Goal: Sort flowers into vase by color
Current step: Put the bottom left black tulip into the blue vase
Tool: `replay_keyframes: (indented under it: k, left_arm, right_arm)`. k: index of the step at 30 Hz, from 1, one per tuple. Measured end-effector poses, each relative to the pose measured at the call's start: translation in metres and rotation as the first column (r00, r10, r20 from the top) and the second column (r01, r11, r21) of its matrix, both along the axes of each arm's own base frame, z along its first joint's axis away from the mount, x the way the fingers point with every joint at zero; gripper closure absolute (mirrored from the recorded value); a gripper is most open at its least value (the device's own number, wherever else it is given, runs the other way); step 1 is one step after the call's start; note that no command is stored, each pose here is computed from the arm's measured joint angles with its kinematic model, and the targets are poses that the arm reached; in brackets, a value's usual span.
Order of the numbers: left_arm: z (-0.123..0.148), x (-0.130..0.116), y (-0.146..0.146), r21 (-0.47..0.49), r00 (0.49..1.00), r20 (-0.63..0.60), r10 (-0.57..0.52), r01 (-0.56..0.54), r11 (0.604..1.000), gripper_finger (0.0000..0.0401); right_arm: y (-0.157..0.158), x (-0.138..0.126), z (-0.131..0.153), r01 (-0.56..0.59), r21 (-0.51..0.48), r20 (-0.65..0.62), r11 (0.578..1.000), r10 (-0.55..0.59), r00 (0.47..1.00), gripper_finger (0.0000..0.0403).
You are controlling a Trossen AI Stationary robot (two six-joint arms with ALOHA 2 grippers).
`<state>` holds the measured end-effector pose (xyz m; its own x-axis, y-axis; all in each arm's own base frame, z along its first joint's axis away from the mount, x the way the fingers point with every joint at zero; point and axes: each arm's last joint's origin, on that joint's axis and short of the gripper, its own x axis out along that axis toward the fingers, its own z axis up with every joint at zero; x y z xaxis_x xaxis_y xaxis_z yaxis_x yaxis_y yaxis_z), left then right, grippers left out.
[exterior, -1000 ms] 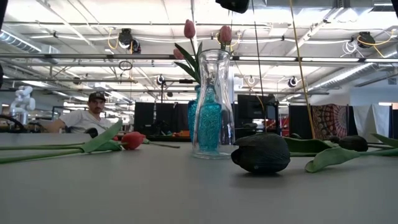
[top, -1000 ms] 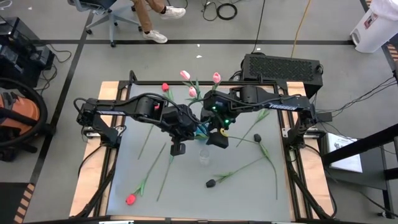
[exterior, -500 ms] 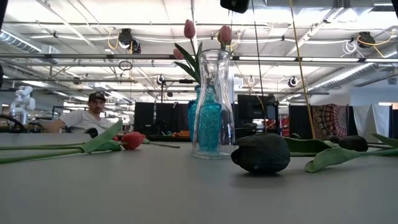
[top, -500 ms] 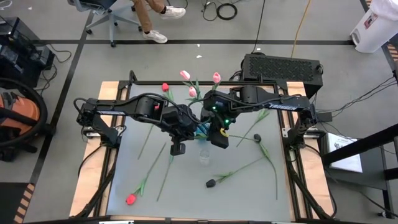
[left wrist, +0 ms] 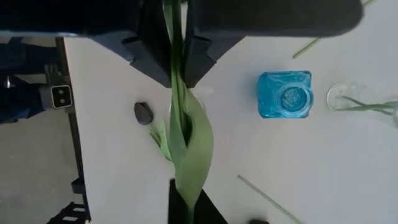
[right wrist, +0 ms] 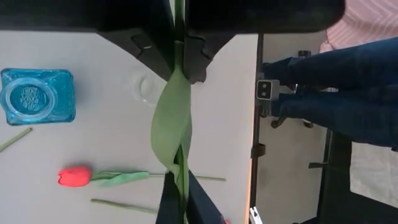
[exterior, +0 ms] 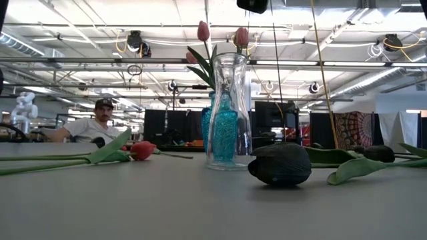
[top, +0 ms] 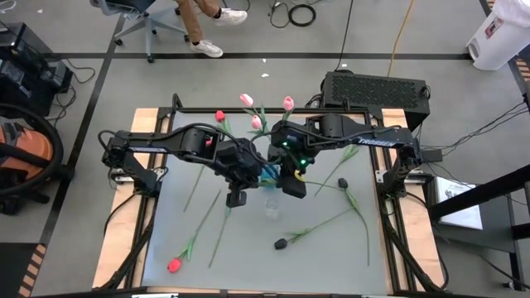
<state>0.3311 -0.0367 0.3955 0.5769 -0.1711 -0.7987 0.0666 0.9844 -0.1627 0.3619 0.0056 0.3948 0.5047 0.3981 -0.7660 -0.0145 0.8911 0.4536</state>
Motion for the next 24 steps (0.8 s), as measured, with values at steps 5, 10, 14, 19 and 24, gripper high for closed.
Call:
replay_keyframes:
  k: [5, 10, 14, 19, 24]
  left_arm:
    - [0.005, -0.006, 0.001, -0.002, 1.0, 0.008, 0.001, -0.001, 1.0, 0.032]
    - [0.016, -0.015, 0.002, -0.018, 0.999, 0.046, 0.016, -0.015, 1.0, 0.0294]
    - [0.026, -0.026, 0.003, -0.025, 0.997, 0.075, 0.024, -0.022, 0.999, 0.0287]
    - [0.037, -0.041, 0.006, 0.014, 0.992, 0.116, 0.06, -0.062, 0.998, 0.0287]
    - [0.047, -0.057, 0.01, 0.063, 0.984, 0.144, 0.105, -0.115, 0.991, 0.0287]
  right_arm:
    - [0.0, 0.0, 0.0, -0.002, 0.002, -0.002, 1.0, 0.002, 1.0, 0.04]
    - [0.0, -0.001, 0.0, -0.005, -0.001, -0.004, 1.0, 0.005, 1.0, 0.0401]
    - [0.0, -0.001, -0.001, -0.014, -0.006, -0.006, 1.0, 0.014, 1.0, 0.0402]
    - [0.0, -0.007, 0.001, -0.022, -0.011, -0.03, 1.0, 0.022, 0.999, 0.0402]
    - [0.0, -0.015, 0.01, -0.021, -0.012, -0.005, 1.0, 0.021, 1.0, 0.0402]
